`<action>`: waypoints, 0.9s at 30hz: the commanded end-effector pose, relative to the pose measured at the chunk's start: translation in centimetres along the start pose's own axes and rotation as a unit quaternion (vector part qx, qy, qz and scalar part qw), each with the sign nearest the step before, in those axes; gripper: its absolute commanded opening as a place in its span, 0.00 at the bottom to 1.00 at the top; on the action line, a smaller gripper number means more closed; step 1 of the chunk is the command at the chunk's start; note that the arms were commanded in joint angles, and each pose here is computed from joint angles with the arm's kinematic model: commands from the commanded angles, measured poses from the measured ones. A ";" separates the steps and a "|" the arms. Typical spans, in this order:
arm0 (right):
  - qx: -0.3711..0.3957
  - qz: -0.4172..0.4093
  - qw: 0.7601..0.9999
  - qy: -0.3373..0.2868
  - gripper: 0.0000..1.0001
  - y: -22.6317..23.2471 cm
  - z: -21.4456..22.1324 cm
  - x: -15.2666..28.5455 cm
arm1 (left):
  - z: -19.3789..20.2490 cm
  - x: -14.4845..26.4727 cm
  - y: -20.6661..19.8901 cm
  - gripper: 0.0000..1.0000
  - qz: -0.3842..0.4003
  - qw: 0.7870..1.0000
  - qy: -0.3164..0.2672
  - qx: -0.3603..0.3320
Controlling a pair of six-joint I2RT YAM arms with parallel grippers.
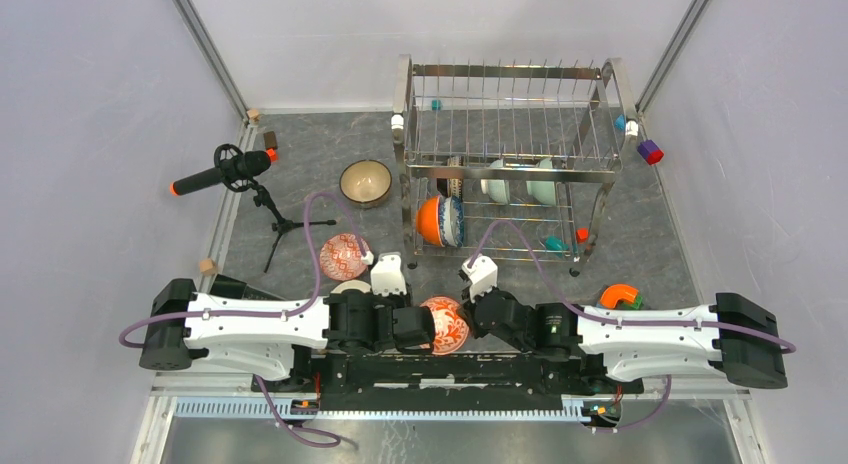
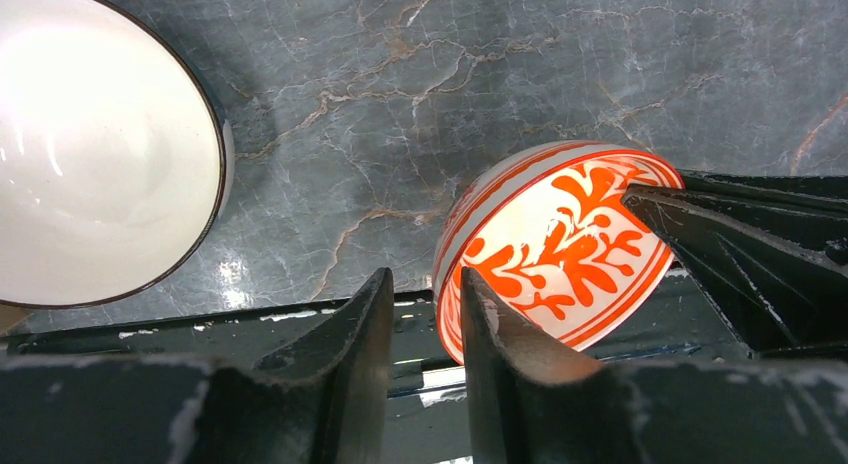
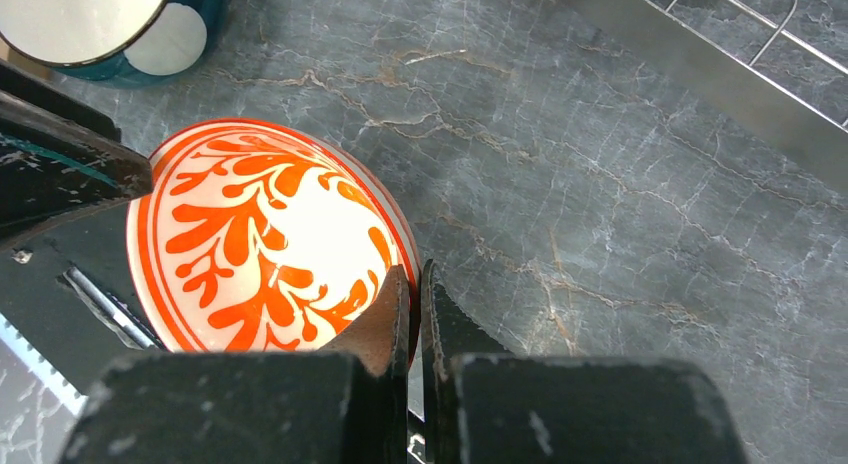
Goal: Unload the bowls from the dish rack
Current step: Place the bowl with the bowl.
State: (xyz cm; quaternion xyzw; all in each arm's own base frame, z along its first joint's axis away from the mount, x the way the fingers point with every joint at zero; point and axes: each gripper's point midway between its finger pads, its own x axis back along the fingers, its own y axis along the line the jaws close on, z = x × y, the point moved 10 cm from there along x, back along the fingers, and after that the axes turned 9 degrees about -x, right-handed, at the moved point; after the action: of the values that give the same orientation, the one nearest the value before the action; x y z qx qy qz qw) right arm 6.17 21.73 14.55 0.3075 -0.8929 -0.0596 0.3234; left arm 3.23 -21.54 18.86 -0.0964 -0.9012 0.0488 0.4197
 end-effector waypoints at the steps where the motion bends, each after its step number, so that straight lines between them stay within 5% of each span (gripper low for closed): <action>1: -0.030 -0.022 0.998 -0.053 0.00 1.6 -2.9 0.6 | -0.4 0.3 -0.4 0.40 0.016 0.999 -0.008 -0.033; 14: -0.038 -0.035 0.997 -0.061 0.00 1.8 -3.3 0.9 | 1.5 -1.2 -1.6 0.39 0.035 0.995 0.038 -0.082; 27: -0.047 -0.041 0.996 -0.067 0.00 1.6 -3.2 1.1 | 1.8 -1.5 -1.3 0.13 0.037 0.996 0.039 -0.078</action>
State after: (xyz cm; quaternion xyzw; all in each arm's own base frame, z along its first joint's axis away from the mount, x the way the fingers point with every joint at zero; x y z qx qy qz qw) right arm 6.24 21.24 15.35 0.3079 -0.8956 -0.0621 0.3149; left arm 2.61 -23.04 16.63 -0.1495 -0.8796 -0.0055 0.4516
